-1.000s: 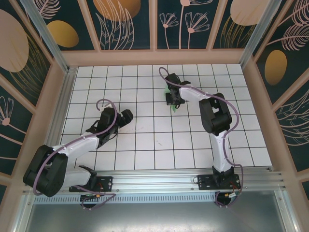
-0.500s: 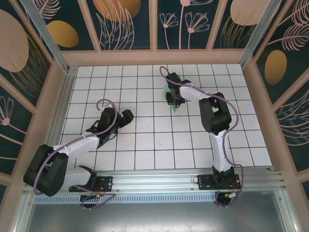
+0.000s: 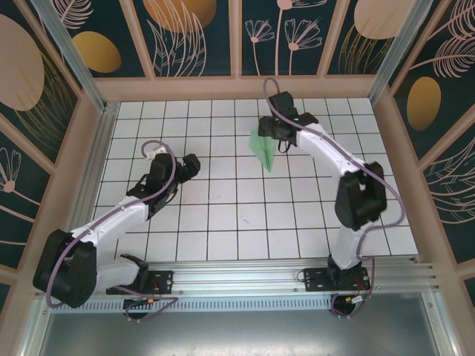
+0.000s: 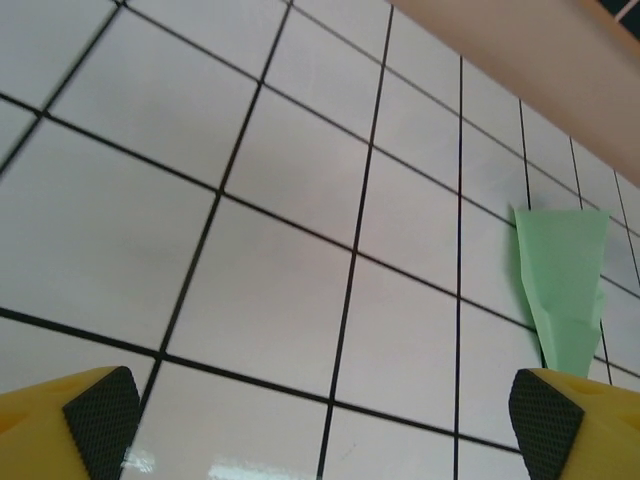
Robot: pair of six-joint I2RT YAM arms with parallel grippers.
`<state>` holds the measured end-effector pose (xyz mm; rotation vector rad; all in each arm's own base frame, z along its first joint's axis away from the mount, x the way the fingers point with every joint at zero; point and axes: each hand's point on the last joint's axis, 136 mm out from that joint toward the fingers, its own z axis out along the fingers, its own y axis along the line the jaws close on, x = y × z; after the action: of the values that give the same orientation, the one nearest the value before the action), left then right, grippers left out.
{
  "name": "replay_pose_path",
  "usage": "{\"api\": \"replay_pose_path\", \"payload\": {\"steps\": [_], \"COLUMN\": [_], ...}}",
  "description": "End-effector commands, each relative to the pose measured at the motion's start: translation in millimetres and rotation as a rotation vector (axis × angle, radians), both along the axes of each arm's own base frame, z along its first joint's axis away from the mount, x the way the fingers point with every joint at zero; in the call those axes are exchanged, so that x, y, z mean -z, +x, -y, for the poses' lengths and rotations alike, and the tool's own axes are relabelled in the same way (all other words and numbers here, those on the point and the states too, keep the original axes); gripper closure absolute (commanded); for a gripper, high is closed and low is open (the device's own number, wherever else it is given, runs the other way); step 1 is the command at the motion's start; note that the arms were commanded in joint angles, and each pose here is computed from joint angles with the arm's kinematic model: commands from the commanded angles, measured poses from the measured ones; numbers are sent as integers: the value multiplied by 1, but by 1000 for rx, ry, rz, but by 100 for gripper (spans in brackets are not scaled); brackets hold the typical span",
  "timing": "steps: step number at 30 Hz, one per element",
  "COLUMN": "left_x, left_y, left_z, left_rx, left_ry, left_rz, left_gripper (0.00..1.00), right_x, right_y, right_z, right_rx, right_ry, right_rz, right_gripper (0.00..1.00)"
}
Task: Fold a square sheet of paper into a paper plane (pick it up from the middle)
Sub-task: Place the paper plane at the top-center of the table.
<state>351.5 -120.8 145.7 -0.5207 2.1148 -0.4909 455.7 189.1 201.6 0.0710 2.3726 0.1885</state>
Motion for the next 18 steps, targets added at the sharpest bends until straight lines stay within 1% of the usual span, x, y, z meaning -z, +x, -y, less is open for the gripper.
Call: {"api": "replay_pose_path", "payload": {"steps": [1, 3, 5, 7, 9, 12, 14, 18], "left_x": [-32, -47, -59, -70, -78, -81, -79, -72], "left_y": [8, 9, 9, 9, 7, -2, -10, -24], "left_z": [-35, -54, -69, -81, -95, -123, -139, -161], "left_rx": [-113, -176, -220, -248, -293, -414, -484, -553], "left_ry": [113, 157, 187, 216, 267, 369, 428, 523], "left_rz": [76, 117, 161, 209, 257, 294, 313, 342], "left_gripper": [1, 1, 1, 2, 2, 2, 2, 1], "right_x": [-70, -86, -90, -89, -77, -50, -31, 2], "right_y": [-8, -23, -38, -53, -67, -81, -89, -102], "right_z": [49, 85, 117, 140, 169, 205, 219, 235], "right_rx": [192, 307, 401, 453, 531, 629, 652, 656], "right_ry": [17, 11, 13, 12, -16, -60, -109, -167], "right_rz": [251, 346, 414, 469, 493, 466, 470, 495], "right_gripper": [18, 9, 2, 1, 1, 1, 1, 1]}}
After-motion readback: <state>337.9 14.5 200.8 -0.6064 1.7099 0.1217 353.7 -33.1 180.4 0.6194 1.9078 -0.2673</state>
